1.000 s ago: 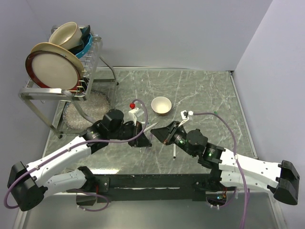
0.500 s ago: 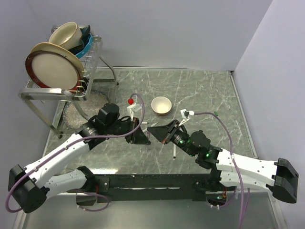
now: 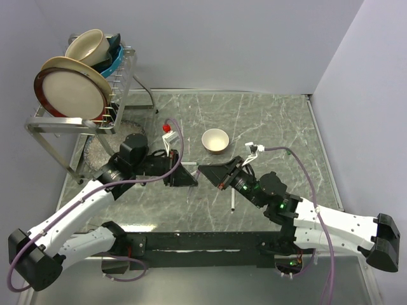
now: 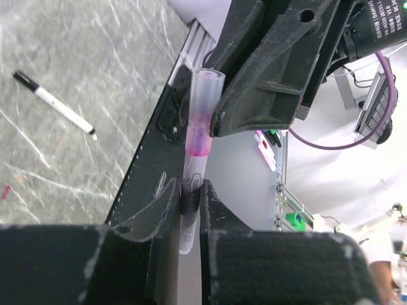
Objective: Insert the pens into the pen caps
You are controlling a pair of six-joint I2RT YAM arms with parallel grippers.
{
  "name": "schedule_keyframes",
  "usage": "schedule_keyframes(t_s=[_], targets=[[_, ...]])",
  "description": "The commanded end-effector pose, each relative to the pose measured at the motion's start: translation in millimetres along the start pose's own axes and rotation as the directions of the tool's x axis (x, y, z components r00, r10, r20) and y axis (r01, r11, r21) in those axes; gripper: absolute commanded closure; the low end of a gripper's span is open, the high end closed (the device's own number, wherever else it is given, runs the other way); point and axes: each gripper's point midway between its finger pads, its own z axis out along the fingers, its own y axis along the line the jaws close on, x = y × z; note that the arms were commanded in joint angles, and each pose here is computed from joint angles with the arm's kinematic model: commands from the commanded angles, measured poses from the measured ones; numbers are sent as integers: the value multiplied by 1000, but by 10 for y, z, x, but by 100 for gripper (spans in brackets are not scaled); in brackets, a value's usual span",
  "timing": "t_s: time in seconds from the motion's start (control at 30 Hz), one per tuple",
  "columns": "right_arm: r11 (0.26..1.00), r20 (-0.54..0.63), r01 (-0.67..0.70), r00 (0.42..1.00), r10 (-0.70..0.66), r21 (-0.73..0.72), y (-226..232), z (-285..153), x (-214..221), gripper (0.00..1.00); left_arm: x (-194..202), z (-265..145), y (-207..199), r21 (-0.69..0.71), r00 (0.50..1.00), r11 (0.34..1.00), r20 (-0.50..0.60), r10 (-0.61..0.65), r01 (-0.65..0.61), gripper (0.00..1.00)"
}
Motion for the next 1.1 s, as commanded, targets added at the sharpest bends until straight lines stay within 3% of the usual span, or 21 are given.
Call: schedule_keyframes(t_s=[0.0,0.17,0.27,0.4,0.53,0.73,0.87,0.97,1.07], targets=[[993,-312,-54,950,18,-106,376,-223,620,100,-1052,-202,-89,-134,891,965,373,258,-224,99],[1000,-184,-3,983,2,-7,372,-75,202,100,-933,-178,-51,-124,912,968,326,250,-221,93],[994,-133,57,990,-45,90,254,-72,-70,100,-804,-171,-48,-107,925,964,274,263,-242,81],[972,-141,99,988,-70,214,-31,-159,-261,100,-614,-205,-13,-111,936,958,213,281,-263,56],[948,-167,110,984,-62,299,-376,-320,-263,100,-471,-261,10,-123,936,952,189,298,-278,45],[867,-317,208,946,-62,452,-994,-531,-21,100,-383,-336,203,-222,930,936,185,317,-274,20],[820,-501,275,865,17,503,-1379,-674,298,100,-340,-370,412,-308,938,923,184,294,-229,4],[835,-583,271,809,71,478,-1546,-692,465,100,-295,-387,511,-341,940,916,186,286,-211,1],[793,-633,306,764,125,527,-1829,-745,538,100,-208,-363,540,-321,945,926,187,269,-200,1]])
